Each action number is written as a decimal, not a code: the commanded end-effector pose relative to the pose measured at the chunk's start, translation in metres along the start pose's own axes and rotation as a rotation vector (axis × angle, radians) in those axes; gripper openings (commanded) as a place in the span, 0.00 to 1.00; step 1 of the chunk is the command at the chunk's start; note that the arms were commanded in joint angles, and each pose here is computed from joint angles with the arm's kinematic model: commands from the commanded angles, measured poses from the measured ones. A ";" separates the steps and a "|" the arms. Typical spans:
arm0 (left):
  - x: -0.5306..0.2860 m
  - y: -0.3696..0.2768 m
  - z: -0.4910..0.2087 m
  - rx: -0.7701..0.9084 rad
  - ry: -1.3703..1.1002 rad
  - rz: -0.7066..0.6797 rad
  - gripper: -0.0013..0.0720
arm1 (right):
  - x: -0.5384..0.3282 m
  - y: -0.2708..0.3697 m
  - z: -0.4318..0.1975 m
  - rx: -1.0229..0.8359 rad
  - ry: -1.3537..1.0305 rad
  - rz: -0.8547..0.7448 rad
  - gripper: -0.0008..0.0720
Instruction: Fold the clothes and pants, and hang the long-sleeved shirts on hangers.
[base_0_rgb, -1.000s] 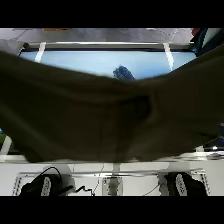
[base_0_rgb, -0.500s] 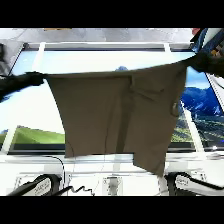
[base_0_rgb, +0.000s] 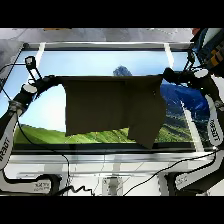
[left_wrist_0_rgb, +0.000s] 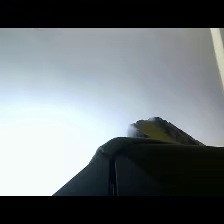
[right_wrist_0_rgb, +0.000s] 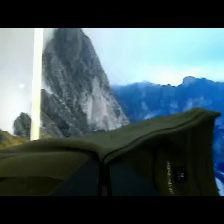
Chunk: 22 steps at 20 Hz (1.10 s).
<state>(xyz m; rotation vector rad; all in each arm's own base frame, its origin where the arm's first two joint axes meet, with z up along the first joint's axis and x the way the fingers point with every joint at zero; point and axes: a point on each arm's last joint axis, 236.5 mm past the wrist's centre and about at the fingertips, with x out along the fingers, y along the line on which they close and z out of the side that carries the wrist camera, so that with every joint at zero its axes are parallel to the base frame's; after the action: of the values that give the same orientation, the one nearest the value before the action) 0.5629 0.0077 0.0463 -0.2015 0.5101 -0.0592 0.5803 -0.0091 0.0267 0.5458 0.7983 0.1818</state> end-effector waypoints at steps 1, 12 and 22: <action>-0.001 -0.016 -0.039 -0.007 0.153 -0.099 0.04 | 0.006 -0.030 -0.025 -0.036 0.099 -0.089 0.03; -0.041 0.002 -0.181 -0.109 0.748 -0.150 0.04 | -0.025 -0.075 -0.101 -0.093 0.453 -0.258 0.03; -0.073 -0.006 -0.159 -0.050 0.778 -0.189 0.77 | -0.080 -0.096 -0.137 -0.092 0.681 -0.313 0.62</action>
<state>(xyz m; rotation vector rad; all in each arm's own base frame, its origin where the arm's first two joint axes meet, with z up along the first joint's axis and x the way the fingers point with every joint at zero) 0.4349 -0.0255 -0.0721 -0.3090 1.2431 -0.2964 0.4568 -0.0510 -0.0535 0.2989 1.3944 0.1020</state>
